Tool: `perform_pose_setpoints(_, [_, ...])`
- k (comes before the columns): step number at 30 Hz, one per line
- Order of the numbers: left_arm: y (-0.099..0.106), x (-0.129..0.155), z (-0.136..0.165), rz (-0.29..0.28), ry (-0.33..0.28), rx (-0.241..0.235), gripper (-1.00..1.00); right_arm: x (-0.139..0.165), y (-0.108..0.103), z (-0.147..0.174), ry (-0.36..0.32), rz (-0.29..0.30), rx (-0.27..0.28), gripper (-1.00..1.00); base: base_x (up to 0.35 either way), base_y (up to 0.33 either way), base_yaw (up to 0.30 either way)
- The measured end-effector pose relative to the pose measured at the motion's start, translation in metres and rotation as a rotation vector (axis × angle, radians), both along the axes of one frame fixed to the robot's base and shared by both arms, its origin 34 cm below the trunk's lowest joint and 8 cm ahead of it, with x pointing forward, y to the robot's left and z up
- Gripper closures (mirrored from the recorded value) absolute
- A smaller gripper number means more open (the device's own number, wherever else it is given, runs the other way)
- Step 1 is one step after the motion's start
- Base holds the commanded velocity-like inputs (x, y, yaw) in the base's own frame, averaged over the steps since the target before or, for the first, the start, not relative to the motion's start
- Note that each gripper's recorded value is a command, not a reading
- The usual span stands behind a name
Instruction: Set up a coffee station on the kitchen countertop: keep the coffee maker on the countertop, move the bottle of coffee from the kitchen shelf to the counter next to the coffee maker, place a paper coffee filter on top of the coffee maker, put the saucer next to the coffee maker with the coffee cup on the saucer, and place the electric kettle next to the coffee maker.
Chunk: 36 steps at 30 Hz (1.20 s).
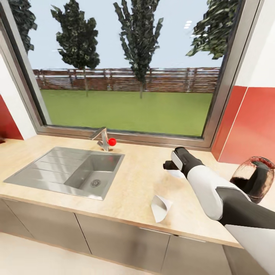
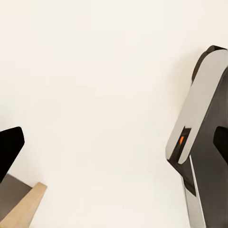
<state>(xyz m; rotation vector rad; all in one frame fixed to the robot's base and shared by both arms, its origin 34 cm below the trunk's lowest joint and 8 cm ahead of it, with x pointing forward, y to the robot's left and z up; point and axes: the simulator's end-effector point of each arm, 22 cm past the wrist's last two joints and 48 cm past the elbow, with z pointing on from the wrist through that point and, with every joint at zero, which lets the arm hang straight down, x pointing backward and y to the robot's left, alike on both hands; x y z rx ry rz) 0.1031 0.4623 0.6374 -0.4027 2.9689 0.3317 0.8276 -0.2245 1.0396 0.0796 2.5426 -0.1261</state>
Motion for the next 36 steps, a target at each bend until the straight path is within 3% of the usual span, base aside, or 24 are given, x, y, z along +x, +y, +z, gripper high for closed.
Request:
perform_pose_setpoints(10, [0.001, -0.004, 0.008, 0.001, 0.001, 0.002, -1.00, -0.002, 0.006, 0.009, -0.006, 0.015, 0.027, 1.00, 0.000, 0.000, 0.003])
perform_pose_setpoints(33, [0.001, -0.003, 0.013, -0.008, -0.019, 0.005, -1.00, -0.005, 0.009, 0.015, -0.009, 0.019, 0.030, 1.00, 0.000, 0.000, 0.000])
perform_pose_setpoints(35, [0.001, -0.003, 0.013, -0.009, -0.019, 0.005, -1.00, 0.000, 0.014, 0.024, -0.029, 0.023, 0.037, 1.00, 0.000, 0.000, 0.000])
perform_pose_setpoints(36, [0.001, -0.002, 0.013, -0.008, -0.020, 0.005, -1.00, 0.008, 0.026, 0.046, -0.076, 0.032, 0.053, 1.00, 0.000, 0.000, 0.000])
